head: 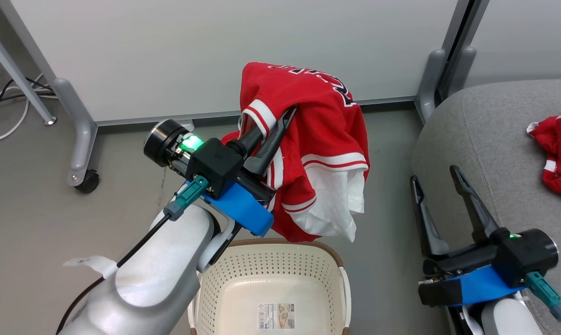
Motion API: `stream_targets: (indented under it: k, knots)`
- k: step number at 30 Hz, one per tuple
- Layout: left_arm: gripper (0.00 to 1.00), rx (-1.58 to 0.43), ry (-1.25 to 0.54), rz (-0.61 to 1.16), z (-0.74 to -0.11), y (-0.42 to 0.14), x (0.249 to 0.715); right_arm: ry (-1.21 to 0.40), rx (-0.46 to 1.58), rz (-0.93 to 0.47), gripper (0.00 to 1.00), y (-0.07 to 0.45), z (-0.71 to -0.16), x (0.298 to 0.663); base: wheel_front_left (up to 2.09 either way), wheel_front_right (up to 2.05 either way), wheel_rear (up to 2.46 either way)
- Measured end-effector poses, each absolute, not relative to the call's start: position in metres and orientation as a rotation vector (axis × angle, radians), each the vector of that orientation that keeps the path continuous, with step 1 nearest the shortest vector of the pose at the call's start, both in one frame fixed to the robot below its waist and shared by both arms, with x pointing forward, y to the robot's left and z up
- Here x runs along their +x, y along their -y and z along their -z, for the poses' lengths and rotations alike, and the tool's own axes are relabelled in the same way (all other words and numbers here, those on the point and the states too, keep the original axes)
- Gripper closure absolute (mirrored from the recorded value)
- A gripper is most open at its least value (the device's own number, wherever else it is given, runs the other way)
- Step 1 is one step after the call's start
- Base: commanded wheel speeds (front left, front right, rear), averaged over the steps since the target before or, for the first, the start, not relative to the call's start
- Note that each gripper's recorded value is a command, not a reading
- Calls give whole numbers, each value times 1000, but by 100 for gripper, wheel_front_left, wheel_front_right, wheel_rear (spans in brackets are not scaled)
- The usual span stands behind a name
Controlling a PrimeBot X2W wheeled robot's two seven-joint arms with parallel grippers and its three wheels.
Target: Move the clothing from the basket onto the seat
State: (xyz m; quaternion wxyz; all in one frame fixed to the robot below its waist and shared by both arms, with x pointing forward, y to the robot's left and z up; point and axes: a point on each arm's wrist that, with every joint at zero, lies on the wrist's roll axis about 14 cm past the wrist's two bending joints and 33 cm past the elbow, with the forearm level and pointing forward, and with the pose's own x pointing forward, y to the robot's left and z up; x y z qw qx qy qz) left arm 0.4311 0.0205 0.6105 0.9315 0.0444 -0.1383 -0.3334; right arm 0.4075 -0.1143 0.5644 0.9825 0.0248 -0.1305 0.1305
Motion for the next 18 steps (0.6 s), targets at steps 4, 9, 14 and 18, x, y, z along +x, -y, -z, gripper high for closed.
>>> stream_targets:
  k: [4,9,14,18]
  knots:
    - [100,88,281,685,-610,-20,430,281,54,-307,0,99,-571,411,0,0,0]
    - [100,86,273,687,-606,-19,429,335,48,-390,0,71,-590,419,0,0,0]
    - [100,87,268,688,-604,-19,430,361,28,-480,0,43,-600,428,0,0,0]
    - [100,87,267,687,-604,-20,431,350,11,-547,0,20,-599,436,0,0,0]
